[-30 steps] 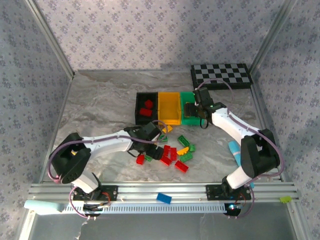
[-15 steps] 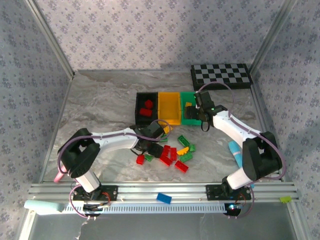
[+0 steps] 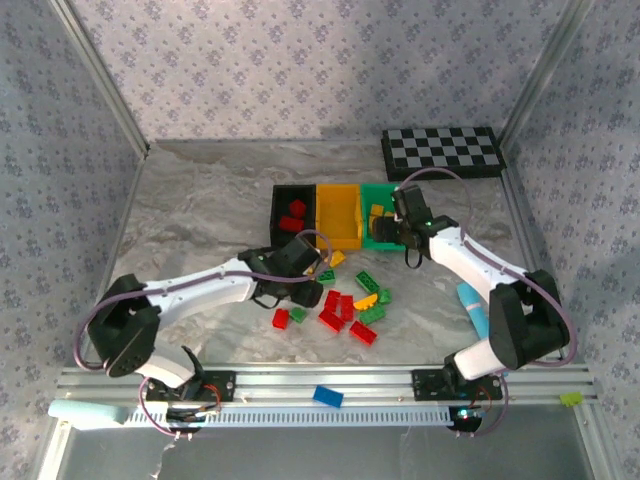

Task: Sort the legos into containers by color
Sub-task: Place the lego in the container.

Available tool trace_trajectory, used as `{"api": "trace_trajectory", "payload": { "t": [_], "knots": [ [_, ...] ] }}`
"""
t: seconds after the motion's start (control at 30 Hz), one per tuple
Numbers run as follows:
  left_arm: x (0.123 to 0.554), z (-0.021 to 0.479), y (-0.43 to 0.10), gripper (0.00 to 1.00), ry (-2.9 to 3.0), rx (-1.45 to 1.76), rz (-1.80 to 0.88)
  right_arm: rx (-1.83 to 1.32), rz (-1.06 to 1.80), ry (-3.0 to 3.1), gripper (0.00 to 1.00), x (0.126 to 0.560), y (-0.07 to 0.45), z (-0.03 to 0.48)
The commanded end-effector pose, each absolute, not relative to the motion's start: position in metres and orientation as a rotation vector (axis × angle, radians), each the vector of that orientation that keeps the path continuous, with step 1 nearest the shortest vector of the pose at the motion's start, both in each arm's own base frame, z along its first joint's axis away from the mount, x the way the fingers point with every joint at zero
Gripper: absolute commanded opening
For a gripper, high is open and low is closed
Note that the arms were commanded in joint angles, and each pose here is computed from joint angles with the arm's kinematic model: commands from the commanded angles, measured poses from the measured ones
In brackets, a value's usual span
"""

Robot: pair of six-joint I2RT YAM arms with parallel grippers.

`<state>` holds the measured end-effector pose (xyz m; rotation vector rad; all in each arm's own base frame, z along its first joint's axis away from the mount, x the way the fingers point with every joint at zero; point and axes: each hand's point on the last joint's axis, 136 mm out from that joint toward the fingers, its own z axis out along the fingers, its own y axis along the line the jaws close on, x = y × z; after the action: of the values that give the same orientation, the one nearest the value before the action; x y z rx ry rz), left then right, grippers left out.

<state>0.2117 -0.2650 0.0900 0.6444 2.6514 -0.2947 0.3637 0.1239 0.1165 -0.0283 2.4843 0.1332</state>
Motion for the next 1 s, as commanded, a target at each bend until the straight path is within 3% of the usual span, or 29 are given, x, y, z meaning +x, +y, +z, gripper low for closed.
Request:
{"api": "trace_trajectory", "payload": {
  "t": [0.0, 0.27, 0.53, 0.6, 0.83, 0.97],
  "knots": [
    [0.246, 0.134, -0.285, 0.68, 2.477, 0.685, -0.297, -0.016, 0.122, 2.48, 0.8, 0.357, 0.117, 0.118],
    [0.345, 0.173, -0.336, 0.67, 2.391, 0.697, -0.271, 0.002, 0.139, 2.48, 0.8, 0.338, 0.112, 0.124],
    [0.419, 0.152, -0.35, 0.68, 2.444, 0.669, -0.298, 0.023, 0.183, 2.47, 0.8, 0.309, 0.11, 0.14],
    [0.428, 0.15, -0.353, 0.69, 2.451, 0.675, -0.311, -0.001, 0.214, 2.489, 0.8, 0.301, 0.114, 0.139],
    [0.434, 0.145, -0.355, 0.92, 2.479, 0.697, -0.275, -0.144, 0.118, 2.579, 0.8, 0.27, 0.124, 0.121],
    [0.427, 0.161, -0.352, 0.95, 2.455, 0.668, -0.307, -0.162, 0.18, 2.645, 0.79, 0.256, 0.133, 0.1]
  ]
}}
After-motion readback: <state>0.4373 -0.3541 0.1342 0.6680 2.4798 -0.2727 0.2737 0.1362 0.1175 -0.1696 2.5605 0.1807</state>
